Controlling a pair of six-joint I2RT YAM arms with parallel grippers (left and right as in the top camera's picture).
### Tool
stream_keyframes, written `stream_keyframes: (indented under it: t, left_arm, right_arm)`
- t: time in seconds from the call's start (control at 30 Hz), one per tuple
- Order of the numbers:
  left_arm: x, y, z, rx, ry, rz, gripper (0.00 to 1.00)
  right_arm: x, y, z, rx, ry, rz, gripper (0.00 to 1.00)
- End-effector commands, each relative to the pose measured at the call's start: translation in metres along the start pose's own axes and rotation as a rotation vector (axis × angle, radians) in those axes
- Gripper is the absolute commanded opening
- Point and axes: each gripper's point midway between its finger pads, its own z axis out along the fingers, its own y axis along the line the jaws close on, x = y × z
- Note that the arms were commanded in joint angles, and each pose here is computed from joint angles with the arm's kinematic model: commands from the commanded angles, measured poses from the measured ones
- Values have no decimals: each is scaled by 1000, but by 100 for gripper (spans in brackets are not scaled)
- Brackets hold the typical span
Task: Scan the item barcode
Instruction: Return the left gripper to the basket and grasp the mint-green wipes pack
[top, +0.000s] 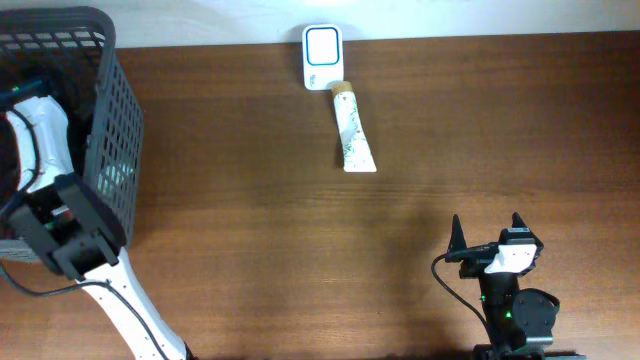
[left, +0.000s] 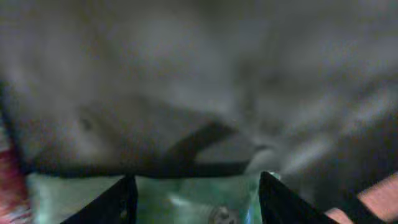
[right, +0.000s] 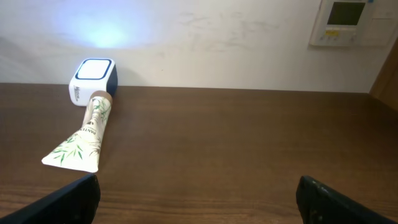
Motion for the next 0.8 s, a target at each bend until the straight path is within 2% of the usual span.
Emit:
stream_keyframes:
  t: [0.0,0.07,0.2,0.23,0.3,0.33,0.43,0.53,0.57,0.77]
  left_arm:
    - [11,4,16,-22,64,-32,53]
    - [-2,6,-4,-5,24,-45,55]
    - [-40,5,-105,82,-187,-69,59]
    - [-43,4,-124,97,-228,-45,62]
    - [-38,5,-173,106,-321,96,69]
    - [-35,7,-180,97,-326,128,69]
    - [-29,23,-170,-13,-289,248,67]
    - [-21,27,-145,-44,-195,339,75]
    - [-14,30,-130,-58,-137,379,82]
    - [18,43,-75,-87,95,525,88]
  right_arm:
    - [3,-2,0,12,4,8,99]
    - [3,-2,0,12,3,8,99]
    - [3,-2,0,12,4,8,99]
    - [3,-2,0,11,3,8,99]
    - [3,-2,0,12,4,8,99]
    - [3,-2,0,12,4,8,99]
    - [3,-2,0,12,3,8,99]
    - [3,-2,0,12,3,8,99]
    - [3,-2,0,12,3,8,99]
    - [3,-2,0,12,4,8,99]
